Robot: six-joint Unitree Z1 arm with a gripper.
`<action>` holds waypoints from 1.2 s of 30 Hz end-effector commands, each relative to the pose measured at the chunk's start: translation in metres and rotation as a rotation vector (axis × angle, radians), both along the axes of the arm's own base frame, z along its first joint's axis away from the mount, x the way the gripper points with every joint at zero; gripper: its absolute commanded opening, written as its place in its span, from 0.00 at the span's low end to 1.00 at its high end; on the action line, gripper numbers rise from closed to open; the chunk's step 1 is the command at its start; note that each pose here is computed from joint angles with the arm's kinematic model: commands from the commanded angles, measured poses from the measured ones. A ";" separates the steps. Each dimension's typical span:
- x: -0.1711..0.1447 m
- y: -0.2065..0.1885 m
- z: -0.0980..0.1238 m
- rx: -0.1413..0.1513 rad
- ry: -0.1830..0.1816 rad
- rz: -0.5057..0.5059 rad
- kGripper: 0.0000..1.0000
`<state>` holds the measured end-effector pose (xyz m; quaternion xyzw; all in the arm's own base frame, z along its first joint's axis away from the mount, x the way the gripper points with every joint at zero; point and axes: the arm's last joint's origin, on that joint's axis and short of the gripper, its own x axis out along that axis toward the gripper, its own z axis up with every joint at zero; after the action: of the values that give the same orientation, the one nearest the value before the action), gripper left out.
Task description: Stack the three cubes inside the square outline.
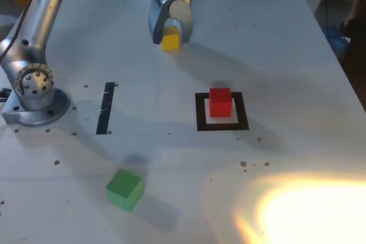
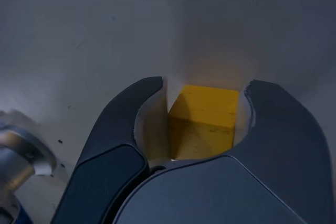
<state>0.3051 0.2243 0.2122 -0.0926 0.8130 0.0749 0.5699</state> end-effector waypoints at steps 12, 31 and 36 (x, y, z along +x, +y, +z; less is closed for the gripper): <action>0.045 -0.151 0.089 0.048 -0.180 -0.234 0.17; 0.070 -0.248 0.065 0.035 -0.160 -0.298 0.18; 0.075 -0.248 0.058 0.041 -0.158 -0.301 0.18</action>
<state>0.3774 -0.0240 0.2745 0.0353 0.7667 -0.0036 0.6410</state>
